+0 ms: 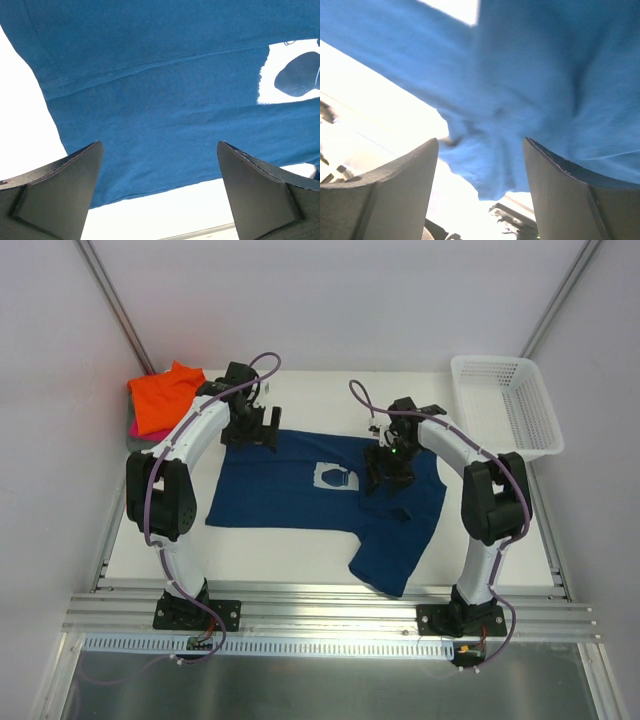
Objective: Fold and stack the t-shirts
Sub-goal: Fold the flattened tshirt in 1/3 of the way
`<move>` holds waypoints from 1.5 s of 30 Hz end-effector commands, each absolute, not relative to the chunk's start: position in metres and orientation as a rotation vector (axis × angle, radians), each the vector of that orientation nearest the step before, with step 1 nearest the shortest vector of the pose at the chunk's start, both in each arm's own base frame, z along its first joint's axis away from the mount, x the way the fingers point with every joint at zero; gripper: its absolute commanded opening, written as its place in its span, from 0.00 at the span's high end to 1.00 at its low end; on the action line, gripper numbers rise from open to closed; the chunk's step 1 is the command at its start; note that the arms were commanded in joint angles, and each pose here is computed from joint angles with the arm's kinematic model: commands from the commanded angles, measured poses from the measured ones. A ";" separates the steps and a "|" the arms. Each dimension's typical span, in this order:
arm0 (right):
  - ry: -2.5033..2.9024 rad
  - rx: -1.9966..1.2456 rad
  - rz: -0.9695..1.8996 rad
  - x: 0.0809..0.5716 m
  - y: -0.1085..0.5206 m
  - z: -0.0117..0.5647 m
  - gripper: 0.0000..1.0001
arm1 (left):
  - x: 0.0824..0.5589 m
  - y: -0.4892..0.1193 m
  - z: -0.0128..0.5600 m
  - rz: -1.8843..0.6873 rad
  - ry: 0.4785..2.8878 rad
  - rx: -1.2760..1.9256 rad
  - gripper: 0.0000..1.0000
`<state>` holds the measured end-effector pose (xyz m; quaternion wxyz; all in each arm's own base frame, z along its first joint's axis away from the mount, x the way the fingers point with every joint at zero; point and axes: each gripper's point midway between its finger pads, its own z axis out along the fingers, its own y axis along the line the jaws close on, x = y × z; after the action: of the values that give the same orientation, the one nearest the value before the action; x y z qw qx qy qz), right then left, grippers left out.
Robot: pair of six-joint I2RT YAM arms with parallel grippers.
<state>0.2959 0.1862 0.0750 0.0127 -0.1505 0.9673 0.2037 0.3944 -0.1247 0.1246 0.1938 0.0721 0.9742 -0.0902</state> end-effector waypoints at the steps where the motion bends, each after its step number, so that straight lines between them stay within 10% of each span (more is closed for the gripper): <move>1: 3.001 -0.447 0.717 0.279 0.202 0.098 0.28 | 0.396 -0.132 0.135 -0.306 2.713 0.194 0.01; 45: 2.885 -0.118 0.206 0.432 0.053 0.047 0.47 | 0.396 -0.119 0.120 -0.196 2.738 0.252 0.01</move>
<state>0.4192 0.0600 0.0382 0.1036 -0.0340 0.9904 0.0847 0.3955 -0.1213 0.1192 0.1910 0.0851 0.9746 -0.0798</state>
